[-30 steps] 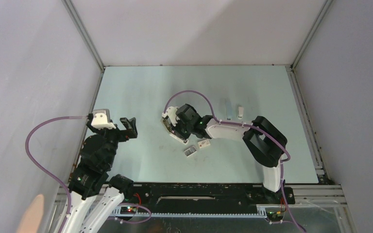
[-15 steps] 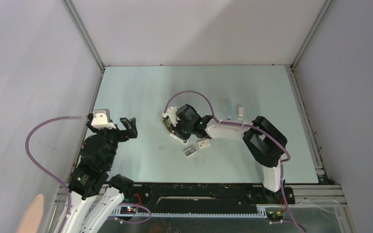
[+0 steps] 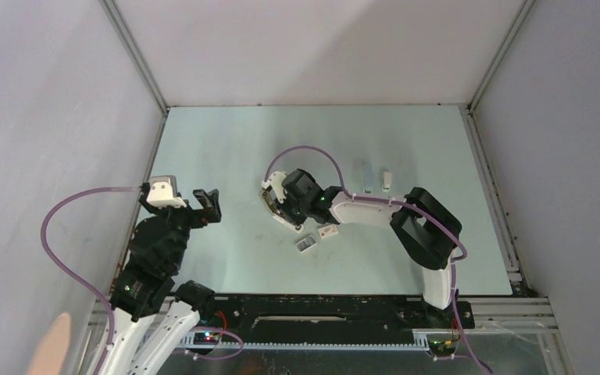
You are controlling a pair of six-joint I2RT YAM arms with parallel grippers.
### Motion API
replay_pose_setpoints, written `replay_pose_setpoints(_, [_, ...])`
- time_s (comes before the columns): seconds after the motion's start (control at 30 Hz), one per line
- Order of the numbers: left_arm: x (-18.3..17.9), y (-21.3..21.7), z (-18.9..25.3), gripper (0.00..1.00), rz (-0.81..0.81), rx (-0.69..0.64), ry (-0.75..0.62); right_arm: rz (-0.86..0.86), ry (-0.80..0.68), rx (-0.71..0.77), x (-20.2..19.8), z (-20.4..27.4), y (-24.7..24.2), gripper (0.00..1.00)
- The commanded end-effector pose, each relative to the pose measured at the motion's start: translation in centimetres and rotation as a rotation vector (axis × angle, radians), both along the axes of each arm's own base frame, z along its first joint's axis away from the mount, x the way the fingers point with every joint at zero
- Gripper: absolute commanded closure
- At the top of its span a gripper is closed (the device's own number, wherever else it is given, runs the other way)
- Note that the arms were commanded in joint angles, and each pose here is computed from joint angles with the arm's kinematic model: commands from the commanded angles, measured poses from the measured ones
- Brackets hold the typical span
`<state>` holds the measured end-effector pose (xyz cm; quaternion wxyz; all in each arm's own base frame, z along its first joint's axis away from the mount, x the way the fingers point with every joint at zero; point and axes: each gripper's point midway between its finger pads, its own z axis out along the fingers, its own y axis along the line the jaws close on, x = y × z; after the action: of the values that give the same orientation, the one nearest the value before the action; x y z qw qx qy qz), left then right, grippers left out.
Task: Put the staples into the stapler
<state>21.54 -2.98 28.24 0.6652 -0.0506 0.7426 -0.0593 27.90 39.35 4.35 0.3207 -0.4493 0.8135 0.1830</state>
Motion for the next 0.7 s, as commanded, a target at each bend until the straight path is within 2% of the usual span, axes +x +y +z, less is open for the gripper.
replay_pose_setpoints(0.0, [0.2,-0.1,0.4,0.00,-0.004,-0.007,-0.019,-0.040,-0.012,-0.008,0.0,0.1,0.0,0.86])
replay_pose_setpoints(0.43, [0.2,-0.1,0.5,0.00,-0.005,-0.007,-0.022,-0.029,-0.062,0.071,0.1,3.4,1.1,0.86])
replay_pose_setpoints(0.67, [0.1,-0.1,0.5,0.00,-0.003,-0.009,-0.026,-0.012,-0.060,0.101,0.1,3.6,1.8,0.86])
